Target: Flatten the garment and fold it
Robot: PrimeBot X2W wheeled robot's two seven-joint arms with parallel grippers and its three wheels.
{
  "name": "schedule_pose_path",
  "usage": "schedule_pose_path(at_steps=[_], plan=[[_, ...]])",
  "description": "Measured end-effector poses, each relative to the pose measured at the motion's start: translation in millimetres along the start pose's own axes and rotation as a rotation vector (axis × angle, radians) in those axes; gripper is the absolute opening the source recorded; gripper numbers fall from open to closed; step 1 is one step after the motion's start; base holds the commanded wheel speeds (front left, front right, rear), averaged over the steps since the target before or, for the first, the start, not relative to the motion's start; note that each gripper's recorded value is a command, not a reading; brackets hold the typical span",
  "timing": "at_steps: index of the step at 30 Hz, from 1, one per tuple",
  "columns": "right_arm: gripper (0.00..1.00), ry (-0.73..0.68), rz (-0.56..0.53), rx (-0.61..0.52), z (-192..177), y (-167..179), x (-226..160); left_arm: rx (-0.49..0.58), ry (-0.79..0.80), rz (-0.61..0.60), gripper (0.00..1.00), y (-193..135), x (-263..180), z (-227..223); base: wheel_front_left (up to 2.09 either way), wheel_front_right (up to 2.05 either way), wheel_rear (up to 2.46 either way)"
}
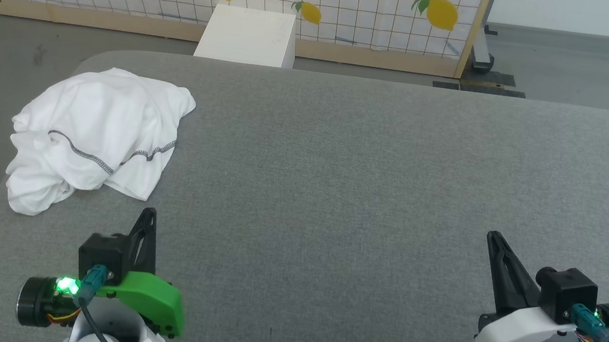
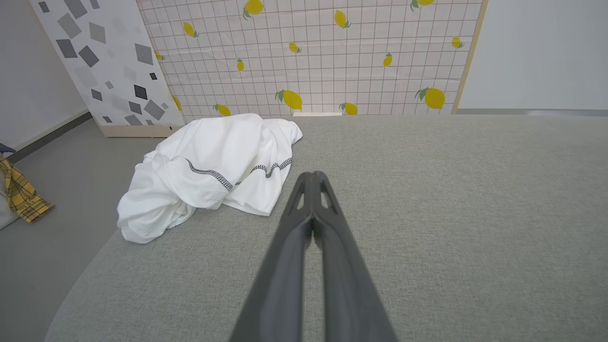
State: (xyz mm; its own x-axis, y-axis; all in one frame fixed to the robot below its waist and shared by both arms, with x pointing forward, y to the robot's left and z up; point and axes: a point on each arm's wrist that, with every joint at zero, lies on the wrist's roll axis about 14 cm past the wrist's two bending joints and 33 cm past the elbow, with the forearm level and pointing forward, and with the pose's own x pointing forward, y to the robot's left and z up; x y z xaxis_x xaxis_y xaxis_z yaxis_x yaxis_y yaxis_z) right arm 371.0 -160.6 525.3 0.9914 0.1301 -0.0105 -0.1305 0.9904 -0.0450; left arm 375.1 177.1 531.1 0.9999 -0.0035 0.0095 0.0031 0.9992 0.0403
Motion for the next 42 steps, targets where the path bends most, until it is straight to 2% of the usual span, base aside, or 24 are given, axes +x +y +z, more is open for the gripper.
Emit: schedule_pose_path(at_steps=[28, 29, 42], plan=[[0.00, 0.000, 0.000, 0.000, 0.0, 0.1, 0.0, 0.000, 0.000, 0.000, 0.00, 0.1, 0.0, 0.0, 0.00, 0.00, 0.00], [1.00, 0.000, 0.000, 0.000, 0.0, 0.1, 0.0, 0.000, 0.000, 0.000, 1.00, 0.1, 0.0, 0.0, 0.00, 0.00, 0.00], [1.00, -0.002, 0.002, 0.001, -0.4, 0.4, 0.5, -0.011, 0.003, -0.008, 1.00, -3.2, -0.6, -3.0, 0.00, 0.00, 0.00]])
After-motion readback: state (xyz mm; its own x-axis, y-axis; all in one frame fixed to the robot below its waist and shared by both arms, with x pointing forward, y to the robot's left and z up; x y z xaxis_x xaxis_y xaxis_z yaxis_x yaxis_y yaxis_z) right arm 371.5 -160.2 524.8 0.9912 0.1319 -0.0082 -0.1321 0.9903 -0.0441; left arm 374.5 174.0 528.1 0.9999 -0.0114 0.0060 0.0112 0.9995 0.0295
